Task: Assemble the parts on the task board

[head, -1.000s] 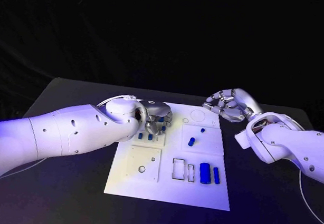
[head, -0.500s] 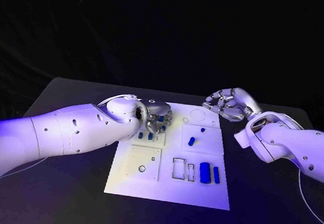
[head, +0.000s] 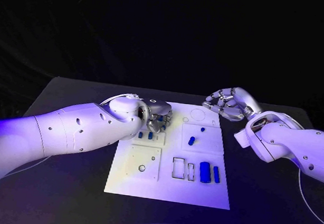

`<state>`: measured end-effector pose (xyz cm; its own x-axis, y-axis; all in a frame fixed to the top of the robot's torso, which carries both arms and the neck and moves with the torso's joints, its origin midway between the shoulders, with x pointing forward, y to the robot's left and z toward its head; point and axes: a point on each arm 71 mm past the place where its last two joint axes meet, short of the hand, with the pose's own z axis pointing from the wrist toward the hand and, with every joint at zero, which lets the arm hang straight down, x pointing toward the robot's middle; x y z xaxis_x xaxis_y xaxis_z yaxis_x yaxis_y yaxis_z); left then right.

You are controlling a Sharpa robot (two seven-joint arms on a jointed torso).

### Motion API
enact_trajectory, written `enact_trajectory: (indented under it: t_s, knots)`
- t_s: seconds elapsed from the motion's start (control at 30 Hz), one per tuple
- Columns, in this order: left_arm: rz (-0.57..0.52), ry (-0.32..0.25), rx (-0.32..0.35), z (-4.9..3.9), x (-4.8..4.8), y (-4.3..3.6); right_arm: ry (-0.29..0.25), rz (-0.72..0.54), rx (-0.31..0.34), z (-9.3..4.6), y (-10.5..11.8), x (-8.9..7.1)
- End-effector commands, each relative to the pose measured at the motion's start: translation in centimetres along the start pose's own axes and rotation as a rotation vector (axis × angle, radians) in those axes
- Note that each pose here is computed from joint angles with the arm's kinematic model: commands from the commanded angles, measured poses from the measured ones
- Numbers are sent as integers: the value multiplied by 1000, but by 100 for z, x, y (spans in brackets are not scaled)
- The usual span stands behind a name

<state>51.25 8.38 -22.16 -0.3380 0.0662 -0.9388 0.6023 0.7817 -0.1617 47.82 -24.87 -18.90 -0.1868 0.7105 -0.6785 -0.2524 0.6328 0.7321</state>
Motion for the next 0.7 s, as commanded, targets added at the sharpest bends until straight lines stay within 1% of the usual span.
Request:
enact_trajectory:
  t_s: [0.03, 0.47, 0.57, 0.7]
  knots:
    - [5, 33, -15, 11, 17, 0, 6, -1, -12, -2, 11, 9]
    - [5, 50, -17, 36, 33, -10, 7, -2, -11, -4, 11, 8]
    - [2, 42, -10, 39, 30, -22, 7, -1, -12, -3, 12, 9]
    - [-3, 16, 4, 40, 14, -38, 7, -1, -13, -2, 13, 9]
